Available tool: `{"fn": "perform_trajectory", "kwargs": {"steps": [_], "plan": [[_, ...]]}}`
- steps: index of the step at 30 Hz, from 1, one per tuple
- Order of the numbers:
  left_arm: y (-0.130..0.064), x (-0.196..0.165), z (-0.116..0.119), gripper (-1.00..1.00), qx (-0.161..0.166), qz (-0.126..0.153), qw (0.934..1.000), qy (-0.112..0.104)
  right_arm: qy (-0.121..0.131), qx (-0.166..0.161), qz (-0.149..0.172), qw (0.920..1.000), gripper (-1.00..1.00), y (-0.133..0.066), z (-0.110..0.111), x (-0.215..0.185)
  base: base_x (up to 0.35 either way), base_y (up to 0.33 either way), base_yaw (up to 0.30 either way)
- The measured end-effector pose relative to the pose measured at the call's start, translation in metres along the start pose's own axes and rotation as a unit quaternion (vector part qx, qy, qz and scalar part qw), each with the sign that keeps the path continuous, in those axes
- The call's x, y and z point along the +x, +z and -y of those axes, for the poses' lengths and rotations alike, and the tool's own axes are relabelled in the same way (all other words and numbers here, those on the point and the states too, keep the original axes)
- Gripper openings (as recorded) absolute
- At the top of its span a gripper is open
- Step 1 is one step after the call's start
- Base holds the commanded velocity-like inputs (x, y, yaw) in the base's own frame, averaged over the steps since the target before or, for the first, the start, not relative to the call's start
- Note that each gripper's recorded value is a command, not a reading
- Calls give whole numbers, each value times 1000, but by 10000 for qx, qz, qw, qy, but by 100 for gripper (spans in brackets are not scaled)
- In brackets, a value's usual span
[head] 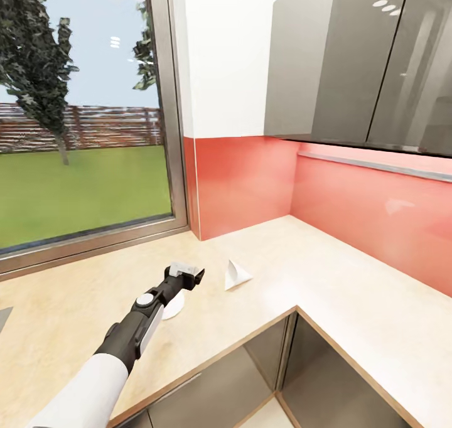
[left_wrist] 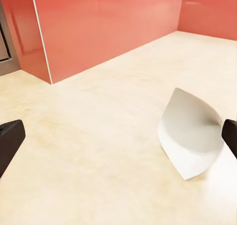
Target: Set up a coffee station on the kitchen countertop: keep the coffee maker on the countertop, move the bottle of coffee from the kitchen shelf to the counter next to the coffee maker, place a paper coffee filter on top of the coffee maker, put the saucer next to the coffee maker with the coffee cup on the saucer, and place the electric kettle next to the coffee maker.
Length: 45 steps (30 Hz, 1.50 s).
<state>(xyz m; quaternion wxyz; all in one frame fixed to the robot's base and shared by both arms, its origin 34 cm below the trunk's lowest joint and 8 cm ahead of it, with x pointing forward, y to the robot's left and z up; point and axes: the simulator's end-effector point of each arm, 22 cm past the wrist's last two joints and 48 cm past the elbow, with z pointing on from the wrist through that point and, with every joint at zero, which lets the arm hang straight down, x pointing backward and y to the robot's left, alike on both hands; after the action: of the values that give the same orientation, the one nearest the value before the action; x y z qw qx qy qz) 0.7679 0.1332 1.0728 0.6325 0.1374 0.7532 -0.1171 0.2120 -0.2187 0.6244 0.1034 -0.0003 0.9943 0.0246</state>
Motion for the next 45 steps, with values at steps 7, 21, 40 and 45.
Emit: {"fn": "perform_trajectory", "kwargs": {"steps": [7,21,40,45], "plan": [[0,0,1,100,3,0,10000,0,-5,-1,7,10000,100,0,1,-1,135,0,-169],[-1,21,5,100,56,-211,9997,-82,-6,4,18,10000,100,0,1,-2,4,0,-87],[-6,93,30,100,270,-934,9951,-179,-13,6,16,10000,100,0,1,-1,0,0,-32],[-6,92,30,100,256,-926,9952,-174,-13,7,17,10000,100,0,1,-1,36,0,-239]]}}
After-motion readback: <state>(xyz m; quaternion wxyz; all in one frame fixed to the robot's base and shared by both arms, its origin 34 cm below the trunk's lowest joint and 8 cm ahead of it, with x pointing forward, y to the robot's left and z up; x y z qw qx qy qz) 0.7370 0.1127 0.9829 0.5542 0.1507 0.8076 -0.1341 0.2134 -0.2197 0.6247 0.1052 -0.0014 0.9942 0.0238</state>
